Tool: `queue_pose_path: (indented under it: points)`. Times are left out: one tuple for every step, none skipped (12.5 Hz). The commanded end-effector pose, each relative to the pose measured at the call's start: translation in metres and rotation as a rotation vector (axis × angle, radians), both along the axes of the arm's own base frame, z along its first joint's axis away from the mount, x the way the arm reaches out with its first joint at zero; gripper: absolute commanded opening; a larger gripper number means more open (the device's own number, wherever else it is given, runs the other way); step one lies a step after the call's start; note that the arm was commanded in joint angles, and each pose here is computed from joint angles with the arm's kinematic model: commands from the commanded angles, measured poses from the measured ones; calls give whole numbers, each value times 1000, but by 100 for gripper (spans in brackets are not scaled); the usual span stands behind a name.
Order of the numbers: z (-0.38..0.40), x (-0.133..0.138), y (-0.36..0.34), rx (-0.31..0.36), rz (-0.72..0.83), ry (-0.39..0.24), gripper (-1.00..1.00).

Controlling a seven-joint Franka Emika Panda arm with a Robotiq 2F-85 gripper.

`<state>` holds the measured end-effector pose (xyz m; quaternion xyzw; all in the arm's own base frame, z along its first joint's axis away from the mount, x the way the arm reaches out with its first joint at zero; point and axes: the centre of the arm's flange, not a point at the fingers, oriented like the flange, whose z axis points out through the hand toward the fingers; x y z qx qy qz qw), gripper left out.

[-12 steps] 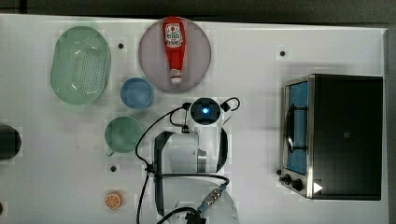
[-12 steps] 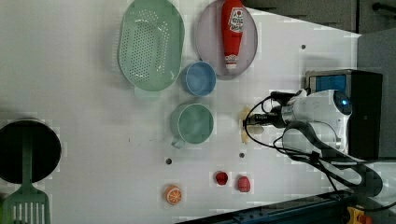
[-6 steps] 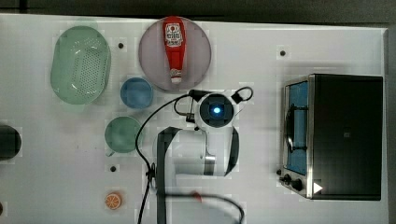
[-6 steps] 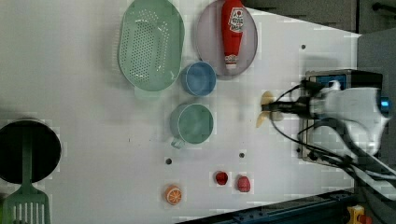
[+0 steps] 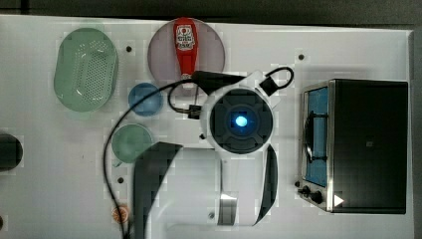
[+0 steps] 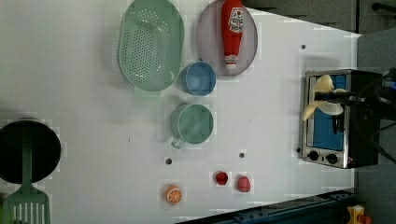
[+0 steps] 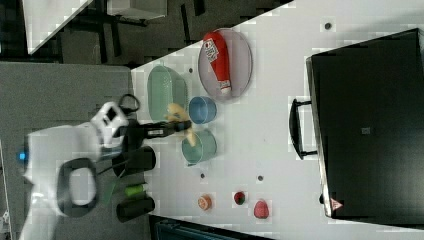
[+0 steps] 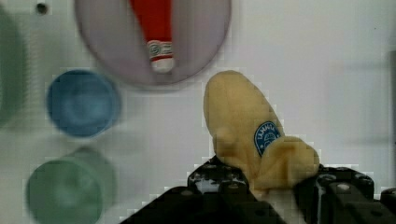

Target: Pick Banana and place it in mug.

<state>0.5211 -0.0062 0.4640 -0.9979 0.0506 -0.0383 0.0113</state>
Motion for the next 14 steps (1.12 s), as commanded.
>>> queue_pose_path:
  points:
    - [24,-10,56,-18,-18,56,-30]
    - [33,-13,75,-22,-24,57,-30]
    - [39,-18,107,-27,-82,60,-30]
    - [37,-24,130,-32,-120,64,-30]
    - [32,-31,157,-33,-157,72,-30]
    - [26,-36,179,-34,-179,82,-30]
    - [19,-42,199,-38,-198,92,-30]
    - [9,-47,216,-43,-220,107,-30]
    - [-4,-52,229,-53,-247,130,-30]
    - [-20,-56,239,-57,-274,153,-30]
    - [-38,-57,246,-51,-293,162,-30]
    - [-57,-56,250,-40,-296,160,-30]
    - [-75,-55,253,-19,-291,145,-30]
    - [-92,-53,254,0,-291,131,-30]
